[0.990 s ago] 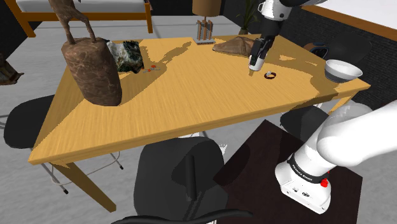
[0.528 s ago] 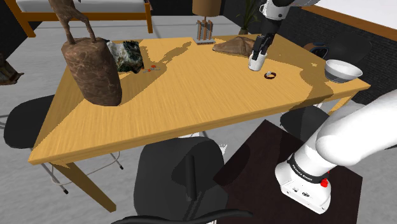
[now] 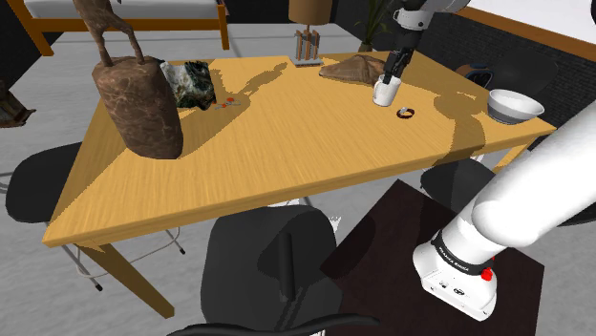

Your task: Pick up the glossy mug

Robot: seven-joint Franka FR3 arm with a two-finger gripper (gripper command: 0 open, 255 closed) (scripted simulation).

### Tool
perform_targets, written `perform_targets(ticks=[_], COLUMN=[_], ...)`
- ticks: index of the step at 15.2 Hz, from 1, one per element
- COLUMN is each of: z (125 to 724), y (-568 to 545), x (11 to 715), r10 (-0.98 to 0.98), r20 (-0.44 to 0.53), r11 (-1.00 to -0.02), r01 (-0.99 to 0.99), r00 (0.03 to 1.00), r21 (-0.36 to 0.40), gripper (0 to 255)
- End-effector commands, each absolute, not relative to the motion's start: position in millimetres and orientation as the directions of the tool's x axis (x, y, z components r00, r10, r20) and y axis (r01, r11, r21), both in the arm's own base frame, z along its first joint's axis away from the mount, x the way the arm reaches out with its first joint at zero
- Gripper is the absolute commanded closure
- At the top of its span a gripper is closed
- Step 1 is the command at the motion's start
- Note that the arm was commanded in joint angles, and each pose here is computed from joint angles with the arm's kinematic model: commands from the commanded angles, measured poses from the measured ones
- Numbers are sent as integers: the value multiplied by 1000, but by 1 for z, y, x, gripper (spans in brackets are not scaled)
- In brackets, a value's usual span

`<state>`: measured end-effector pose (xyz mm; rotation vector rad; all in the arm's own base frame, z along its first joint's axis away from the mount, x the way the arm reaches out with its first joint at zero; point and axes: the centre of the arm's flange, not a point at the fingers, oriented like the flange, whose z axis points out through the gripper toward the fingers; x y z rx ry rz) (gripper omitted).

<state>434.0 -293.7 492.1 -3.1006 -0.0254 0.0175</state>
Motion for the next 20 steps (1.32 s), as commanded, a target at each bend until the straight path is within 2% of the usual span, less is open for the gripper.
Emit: perform_targets(ticks=[1, 13, 20], z=[487, 454, 417], y=[-317, -462, -462], x=[442, 489, 489], r10=[15, -3, -3], r20=[-12, -17, -17], r11=[-999, -999, -999], r01=[14, -4, -4], r00=[1000, 1000, 1000], r21=[-42, -52, -52], gripper=[0, 0, 0])
